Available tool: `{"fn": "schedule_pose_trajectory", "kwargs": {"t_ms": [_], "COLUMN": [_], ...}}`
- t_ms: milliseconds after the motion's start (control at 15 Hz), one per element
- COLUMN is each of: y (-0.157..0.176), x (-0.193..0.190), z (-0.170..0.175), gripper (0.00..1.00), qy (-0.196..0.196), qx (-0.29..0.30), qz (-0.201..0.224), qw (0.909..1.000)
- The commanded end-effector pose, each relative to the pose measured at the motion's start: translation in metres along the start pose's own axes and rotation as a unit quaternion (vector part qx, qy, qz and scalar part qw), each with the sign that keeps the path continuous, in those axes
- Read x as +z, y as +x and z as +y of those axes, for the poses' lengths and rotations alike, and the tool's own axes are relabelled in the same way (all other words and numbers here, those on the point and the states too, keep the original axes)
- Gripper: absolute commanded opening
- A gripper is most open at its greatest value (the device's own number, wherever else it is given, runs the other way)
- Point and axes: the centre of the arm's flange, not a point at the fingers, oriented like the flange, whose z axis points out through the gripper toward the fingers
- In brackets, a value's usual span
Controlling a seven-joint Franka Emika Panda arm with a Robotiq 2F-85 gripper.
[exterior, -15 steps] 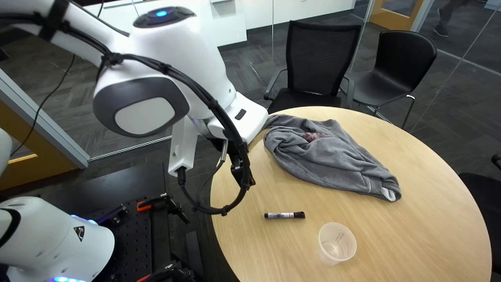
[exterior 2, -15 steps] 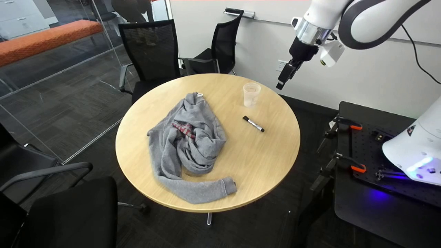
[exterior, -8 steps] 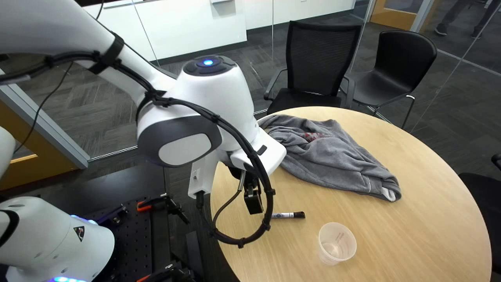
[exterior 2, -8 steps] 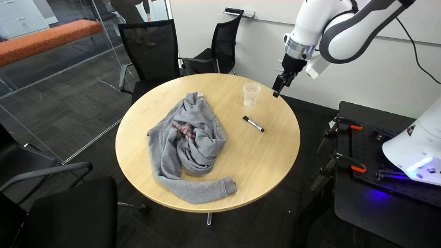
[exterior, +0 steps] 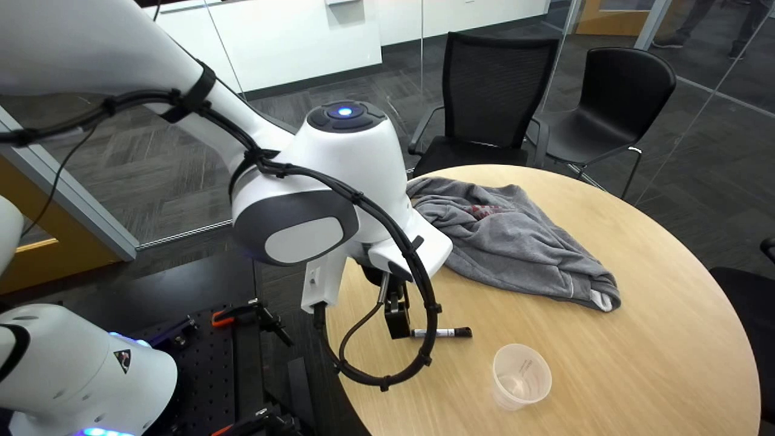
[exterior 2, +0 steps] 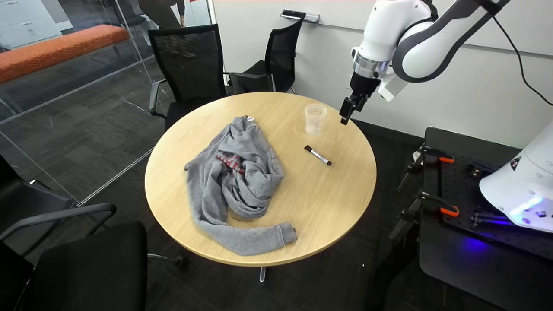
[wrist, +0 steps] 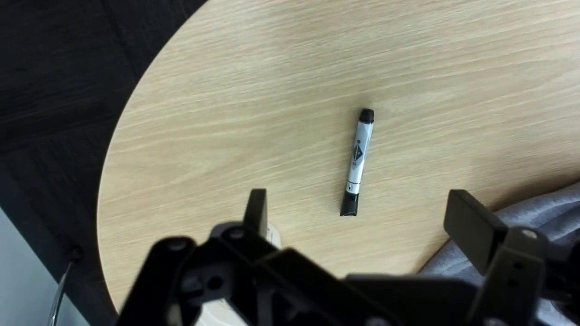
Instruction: Put the marker in the cup then put it back on the table
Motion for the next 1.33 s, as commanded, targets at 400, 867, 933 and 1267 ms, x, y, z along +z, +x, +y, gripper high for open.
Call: {"fn": "schedule_pose_trajectory", "kwargs": {"t_ms": [400,867,933,1267], "y": [0.038,0.052,0.055,0.066], "x": [0.056,0.120,0.130,0.167], "z": [0.015,-0.016,-0.018,-0.031], "gripper": [1.00,1.00,1.00,1.00], "qy": [-0.042,-0.034,-0.032,-0.015], "qx": [-0.003,0.042,0.045,0.066], "qz": [0.002,-0.005,-0.003,0.003], "qw": [0.9991,0.9985,0.9984,0.9977]}}
